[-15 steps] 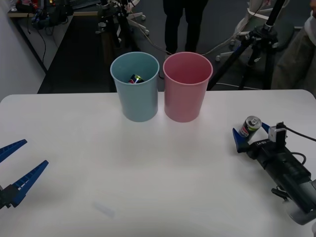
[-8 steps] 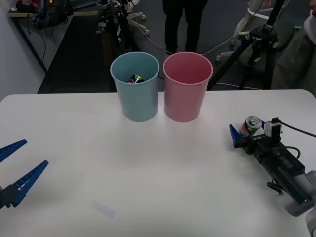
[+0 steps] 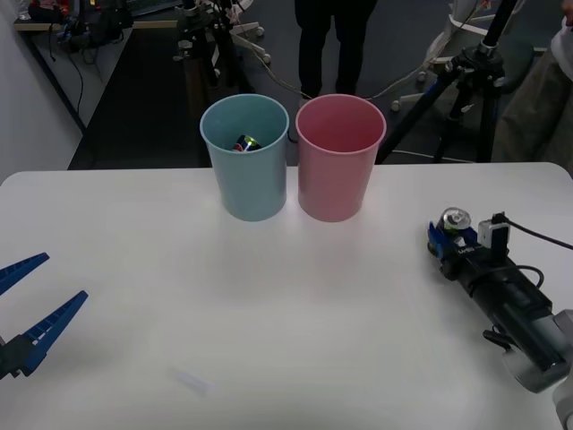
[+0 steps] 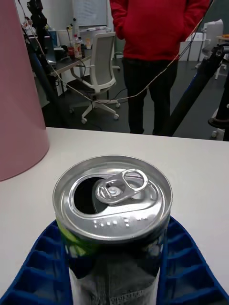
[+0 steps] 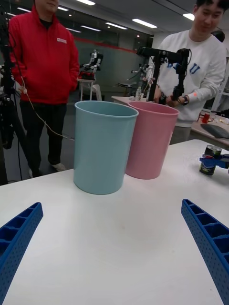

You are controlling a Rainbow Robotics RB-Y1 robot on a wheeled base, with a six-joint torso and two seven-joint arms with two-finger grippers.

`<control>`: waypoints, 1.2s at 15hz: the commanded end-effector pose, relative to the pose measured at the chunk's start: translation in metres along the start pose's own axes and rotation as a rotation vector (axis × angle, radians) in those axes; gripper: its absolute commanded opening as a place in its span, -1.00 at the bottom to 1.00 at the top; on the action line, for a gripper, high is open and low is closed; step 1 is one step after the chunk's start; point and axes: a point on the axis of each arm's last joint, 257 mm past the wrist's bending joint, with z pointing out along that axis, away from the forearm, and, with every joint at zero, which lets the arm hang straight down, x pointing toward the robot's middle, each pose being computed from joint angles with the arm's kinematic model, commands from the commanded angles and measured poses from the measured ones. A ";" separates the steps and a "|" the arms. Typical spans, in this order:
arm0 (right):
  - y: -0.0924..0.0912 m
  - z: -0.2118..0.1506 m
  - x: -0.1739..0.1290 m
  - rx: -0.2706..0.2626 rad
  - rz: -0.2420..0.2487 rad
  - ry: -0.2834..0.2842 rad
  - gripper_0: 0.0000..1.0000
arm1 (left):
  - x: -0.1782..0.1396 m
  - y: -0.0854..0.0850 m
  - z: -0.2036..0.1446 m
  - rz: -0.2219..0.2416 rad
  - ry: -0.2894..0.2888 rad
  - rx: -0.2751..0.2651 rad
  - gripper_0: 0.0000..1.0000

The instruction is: Grasp the object on the table and drop it into the matching bin: aluminum can to the light blue bin, PET bottle to the pink bin.

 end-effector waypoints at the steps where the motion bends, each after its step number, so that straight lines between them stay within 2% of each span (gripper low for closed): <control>1: 0.001 0.000 -0.001 -0.004 0.005 -0.004 -1.00 | 0.000 0.000 0.000 0.000 0.000 0.000 1.00; 4: 0.005 0.000 -0.009 -0.018 0.002 -0.024 -1.00 | 0.000 0.000 0.000 0.000 0.000 0.000 1.00; 10: 0.015 -0.025 -0.041 -0.040 -0.031 -0.097 -1.00 | 0.000 0.000 0.000 0.000 0.000 0.000 1.00; 18: 0.053 -0.075 -0.106 -0.144 0.046 -0.177 -1.00 | 0.000 0.000 0.000 0.000 0.000 0.000 1.00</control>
